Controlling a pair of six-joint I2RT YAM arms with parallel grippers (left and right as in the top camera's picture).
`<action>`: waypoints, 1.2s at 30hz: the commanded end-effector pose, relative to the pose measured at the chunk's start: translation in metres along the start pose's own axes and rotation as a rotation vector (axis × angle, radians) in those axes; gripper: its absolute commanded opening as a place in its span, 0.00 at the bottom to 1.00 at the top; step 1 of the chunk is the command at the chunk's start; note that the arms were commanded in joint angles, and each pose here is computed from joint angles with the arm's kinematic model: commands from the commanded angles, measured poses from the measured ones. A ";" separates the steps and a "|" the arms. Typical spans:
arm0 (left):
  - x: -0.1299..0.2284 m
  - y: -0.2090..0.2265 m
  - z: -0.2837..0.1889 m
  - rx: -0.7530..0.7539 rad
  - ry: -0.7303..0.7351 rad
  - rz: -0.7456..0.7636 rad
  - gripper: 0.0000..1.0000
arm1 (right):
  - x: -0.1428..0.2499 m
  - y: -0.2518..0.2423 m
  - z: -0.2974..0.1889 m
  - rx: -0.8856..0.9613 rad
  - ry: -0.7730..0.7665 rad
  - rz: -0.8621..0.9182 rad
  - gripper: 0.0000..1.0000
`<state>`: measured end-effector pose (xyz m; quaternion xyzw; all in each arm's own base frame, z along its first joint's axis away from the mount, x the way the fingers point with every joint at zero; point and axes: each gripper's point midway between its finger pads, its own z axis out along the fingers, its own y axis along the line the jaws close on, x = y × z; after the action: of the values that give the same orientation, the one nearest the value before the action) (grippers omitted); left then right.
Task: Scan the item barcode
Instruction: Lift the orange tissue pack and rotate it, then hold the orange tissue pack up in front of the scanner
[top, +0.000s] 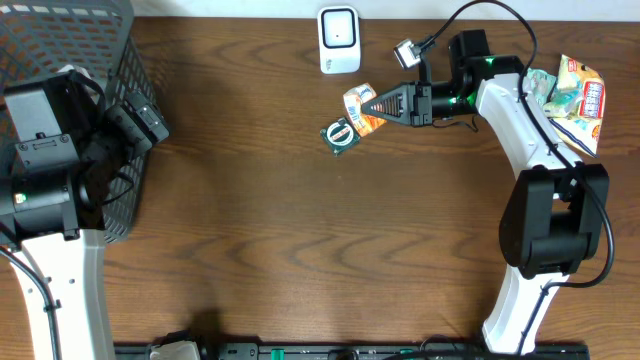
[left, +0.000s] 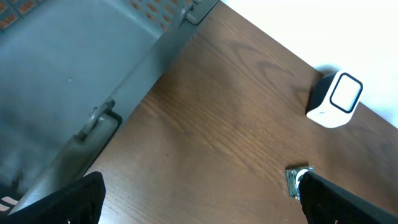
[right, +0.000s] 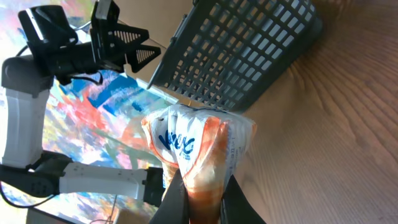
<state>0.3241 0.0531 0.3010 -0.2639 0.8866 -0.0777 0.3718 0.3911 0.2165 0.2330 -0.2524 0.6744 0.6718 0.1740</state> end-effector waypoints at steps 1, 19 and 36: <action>-0.001 0.003 0.000 -0.012 -0.003 0.010 0.98 | 0.002 0.004 0.008 -0.036 0.003 -0.039 0.01; -0.001 0.003 0.000 -0.013 -0.003 0.010 0.98 | 0.015 -0.028 0.010 0.144 0.099 -0.055 0.01; -0.001 0.003 0.000 -0.013 -0.003 0.010 0.98 | -0.077 -0.164 -0.063 1.601 0.294 -0.649 0.01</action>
<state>0.3243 0.0532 0.3010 -0.2639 0.8865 -0.0778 0.3720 0.5290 0.1918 0.1279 -0.2951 0.8857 0.0363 0.3566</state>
